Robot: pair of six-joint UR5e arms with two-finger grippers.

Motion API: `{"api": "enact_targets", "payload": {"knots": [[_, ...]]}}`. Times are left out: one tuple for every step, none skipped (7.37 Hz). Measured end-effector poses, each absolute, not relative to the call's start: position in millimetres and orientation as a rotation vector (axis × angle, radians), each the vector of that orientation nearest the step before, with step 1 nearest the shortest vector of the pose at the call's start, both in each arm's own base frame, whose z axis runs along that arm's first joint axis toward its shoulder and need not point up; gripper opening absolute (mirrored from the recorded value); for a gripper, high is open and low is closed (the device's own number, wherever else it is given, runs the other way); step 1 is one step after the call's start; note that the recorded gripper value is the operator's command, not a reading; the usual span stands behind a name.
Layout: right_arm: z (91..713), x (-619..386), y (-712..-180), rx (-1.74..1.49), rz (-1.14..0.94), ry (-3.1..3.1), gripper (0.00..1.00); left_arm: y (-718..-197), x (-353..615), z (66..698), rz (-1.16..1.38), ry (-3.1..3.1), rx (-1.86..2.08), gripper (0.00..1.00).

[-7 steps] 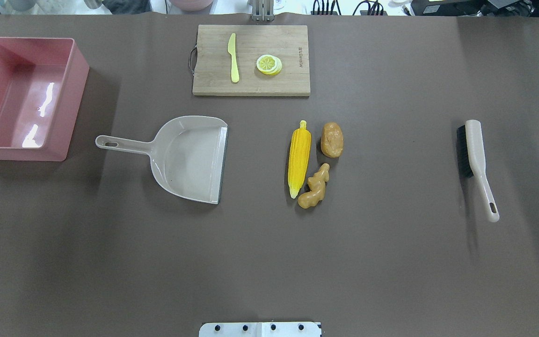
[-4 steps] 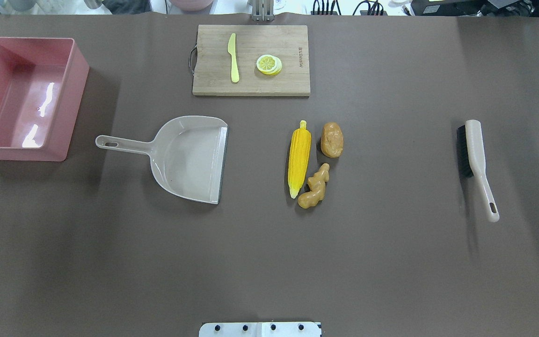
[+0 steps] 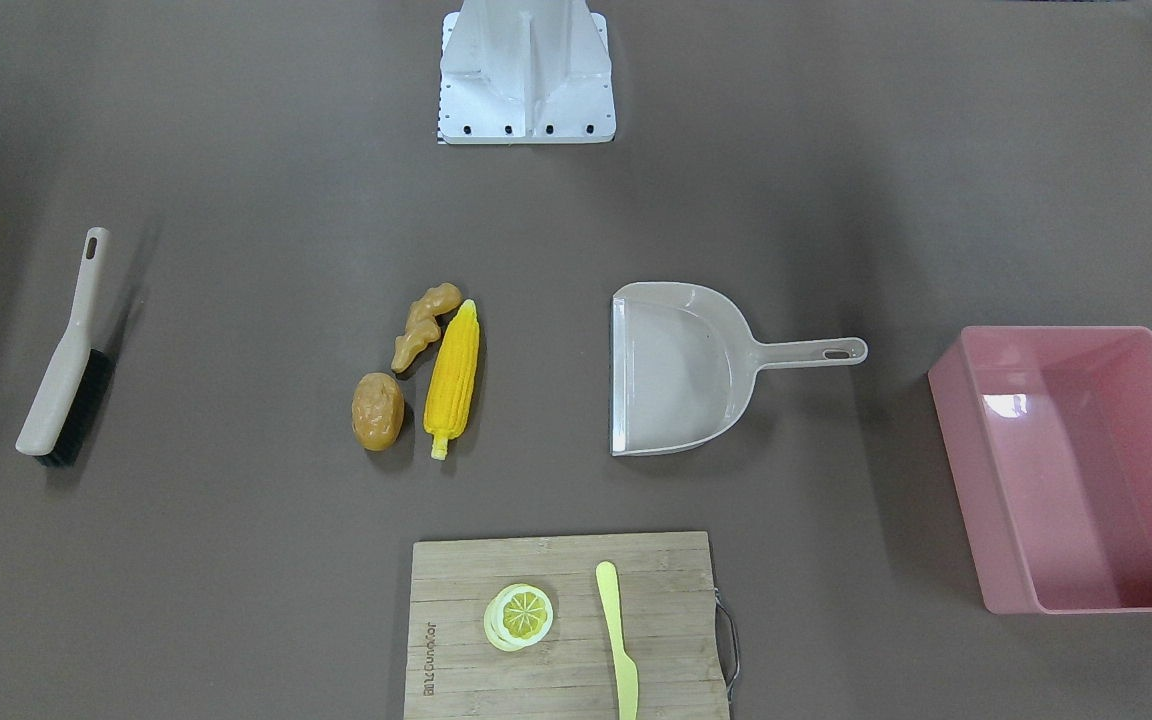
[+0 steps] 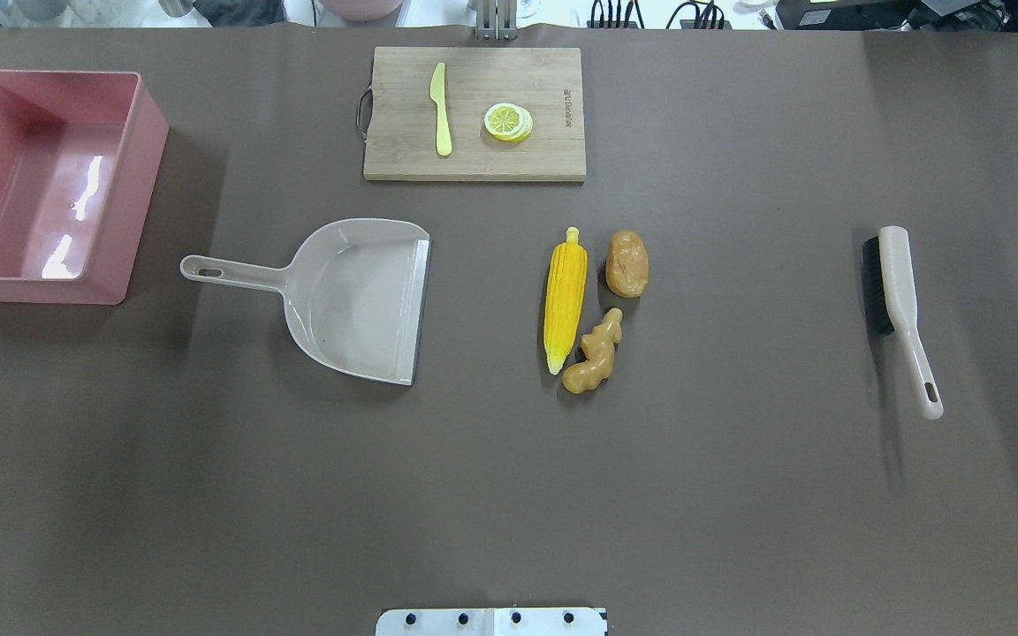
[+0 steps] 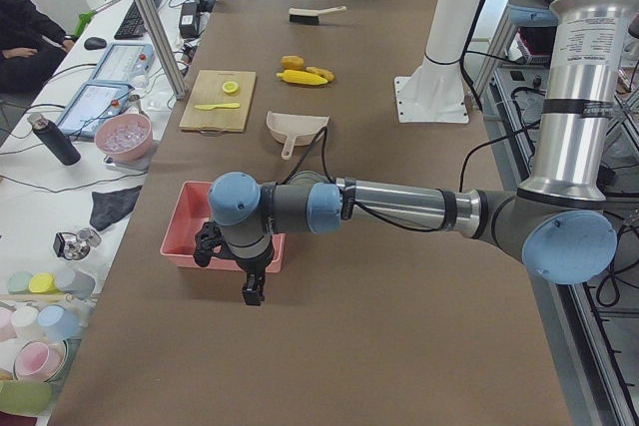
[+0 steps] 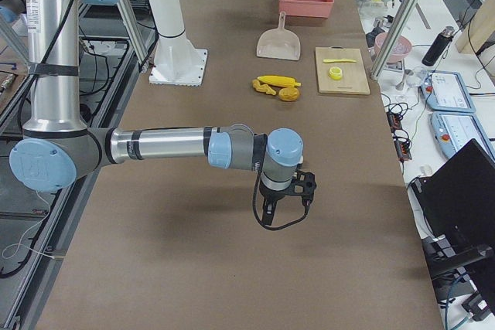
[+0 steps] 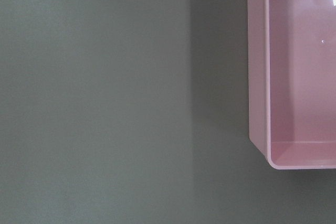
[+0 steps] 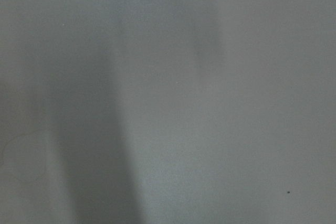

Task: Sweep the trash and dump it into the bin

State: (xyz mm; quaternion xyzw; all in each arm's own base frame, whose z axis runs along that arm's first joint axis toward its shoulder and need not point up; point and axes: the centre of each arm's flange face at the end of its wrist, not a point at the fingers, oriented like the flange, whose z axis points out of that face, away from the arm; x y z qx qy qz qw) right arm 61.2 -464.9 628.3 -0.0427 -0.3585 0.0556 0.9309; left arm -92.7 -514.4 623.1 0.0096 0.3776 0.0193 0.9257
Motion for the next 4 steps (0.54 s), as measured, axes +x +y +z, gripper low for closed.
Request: {"api": "enact_targets", "payload": {"knots": [[628.2, 61.2, -464.9, -0.087, 0.114, -0.734, 1.0, -514.5, -92.9, 622.9, 0.039, 0.775, 0.02, 0.98], [628.1, 61.2, -464.9, -0.087, 0.114, -0.734, 1.0, -514.5, -93.0, 622.9, 0.039, 0.775, 0.02, 0.98], [628.0, 61.2, -465.0, -0.087, 0.114, -0.734, 1.0, -515.2, -93.0, 622.1, 0.039, 0.775, 0.021, 0.98], [627.6, 61.2, -465.3, -0.086, 0.113, -0.734, 1.0, -516.1, -92.9, 620.9, 0.039, 0.775, 0.023, 0.98]]}}
